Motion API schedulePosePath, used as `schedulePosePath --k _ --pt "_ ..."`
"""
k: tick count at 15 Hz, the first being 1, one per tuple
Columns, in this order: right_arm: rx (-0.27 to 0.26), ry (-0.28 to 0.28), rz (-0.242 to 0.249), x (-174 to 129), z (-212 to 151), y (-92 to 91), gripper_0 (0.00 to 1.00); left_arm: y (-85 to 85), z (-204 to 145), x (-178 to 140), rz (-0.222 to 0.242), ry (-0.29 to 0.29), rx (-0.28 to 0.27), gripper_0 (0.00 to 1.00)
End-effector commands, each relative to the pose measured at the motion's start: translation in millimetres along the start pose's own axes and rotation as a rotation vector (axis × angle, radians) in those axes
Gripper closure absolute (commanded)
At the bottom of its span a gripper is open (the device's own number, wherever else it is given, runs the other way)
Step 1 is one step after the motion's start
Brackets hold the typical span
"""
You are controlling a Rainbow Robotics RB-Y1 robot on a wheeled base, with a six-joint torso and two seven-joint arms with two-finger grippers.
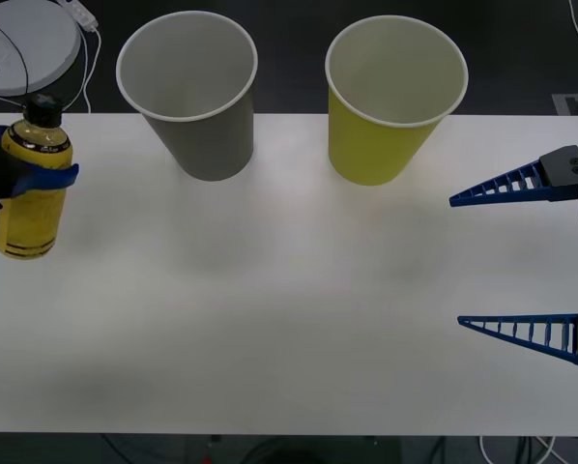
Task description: Put the can into the green bin and the plastic bottle into the gray bin
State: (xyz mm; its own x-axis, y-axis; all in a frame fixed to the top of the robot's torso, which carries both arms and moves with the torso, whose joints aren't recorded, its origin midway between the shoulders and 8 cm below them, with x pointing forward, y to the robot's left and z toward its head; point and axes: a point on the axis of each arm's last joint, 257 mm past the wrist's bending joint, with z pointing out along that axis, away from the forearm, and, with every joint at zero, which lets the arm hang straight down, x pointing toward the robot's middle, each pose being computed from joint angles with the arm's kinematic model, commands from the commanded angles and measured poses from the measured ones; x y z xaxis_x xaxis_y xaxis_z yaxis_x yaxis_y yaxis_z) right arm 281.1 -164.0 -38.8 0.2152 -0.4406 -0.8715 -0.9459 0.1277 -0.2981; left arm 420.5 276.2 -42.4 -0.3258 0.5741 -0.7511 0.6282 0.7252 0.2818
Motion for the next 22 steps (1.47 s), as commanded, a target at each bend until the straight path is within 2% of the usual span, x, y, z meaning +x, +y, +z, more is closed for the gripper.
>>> schedulePosePath --k 1,11,15,22 --pt "0.0 0.0 0.0 0.0 0.0 0.0 0.0 4.4 0.1 -6.1 0.016 0.027 0.012 1.0" --pt "0.0 0.0 0.0 0.0 0.0 0.0 0.0 20.4 19.6 -31.9 0.075 0.087 0.072 1.0" --pt "0.0 0.0 0.0 0.0 0.0 0.0 0.0 26.1 17.8 -43.6 0.109 0.144 0.097 1.0" --pt "0.0 0.0 0.0 0.0 0.0 0.0 0.0 34.3 29.6 -76.1 0.125 0.168 0.12 1.0"
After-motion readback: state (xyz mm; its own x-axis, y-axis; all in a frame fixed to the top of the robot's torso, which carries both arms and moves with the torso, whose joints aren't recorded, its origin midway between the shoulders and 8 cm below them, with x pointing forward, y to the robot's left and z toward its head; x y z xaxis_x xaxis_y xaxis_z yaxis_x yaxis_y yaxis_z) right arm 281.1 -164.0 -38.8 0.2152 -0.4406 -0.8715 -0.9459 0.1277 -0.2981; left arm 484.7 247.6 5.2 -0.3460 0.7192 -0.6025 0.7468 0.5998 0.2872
